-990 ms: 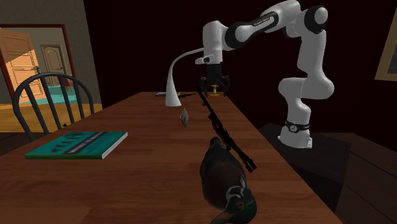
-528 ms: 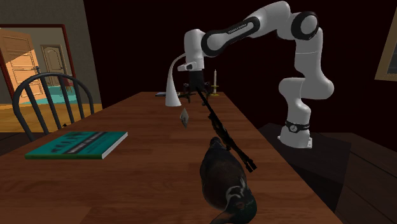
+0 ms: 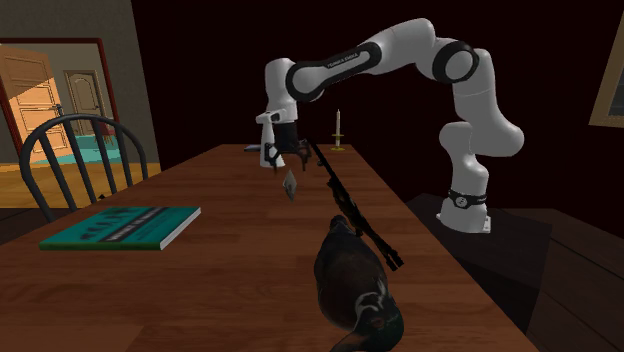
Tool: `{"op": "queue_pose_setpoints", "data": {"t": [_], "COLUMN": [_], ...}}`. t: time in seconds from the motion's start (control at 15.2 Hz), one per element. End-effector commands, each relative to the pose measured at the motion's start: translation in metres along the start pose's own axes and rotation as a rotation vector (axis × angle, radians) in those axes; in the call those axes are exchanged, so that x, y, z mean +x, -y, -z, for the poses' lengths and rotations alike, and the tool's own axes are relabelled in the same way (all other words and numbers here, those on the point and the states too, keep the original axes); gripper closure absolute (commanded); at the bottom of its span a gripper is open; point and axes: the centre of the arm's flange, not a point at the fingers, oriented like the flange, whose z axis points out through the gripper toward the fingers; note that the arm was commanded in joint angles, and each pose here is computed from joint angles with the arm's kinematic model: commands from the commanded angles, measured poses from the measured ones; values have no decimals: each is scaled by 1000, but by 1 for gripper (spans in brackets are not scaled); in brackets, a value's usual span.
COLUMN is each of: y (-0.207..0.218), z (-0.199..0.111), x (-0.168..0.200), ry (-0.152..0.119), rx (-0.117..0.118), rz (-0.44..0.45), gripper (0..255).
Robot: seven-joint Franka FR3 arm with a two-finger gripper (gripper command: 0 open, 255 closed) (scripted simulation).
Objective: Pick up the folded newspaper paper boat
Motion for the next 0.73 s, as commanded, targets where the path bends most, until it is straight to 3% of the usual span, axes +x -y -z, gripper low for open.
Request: {"op": "queue_pose_setpoints", "data": {"t": [0.0,0.4,0.46,0.66], "y": [-4,-6,-6,-6], "z": [-11,-35,-35,-35], "x": [0,0,0,0], "ry": [-1,-1,-1,-1], "rx": [0,0,0,0], "rz": [4,4,4,4], "gripper": [0,0,255,255]}}
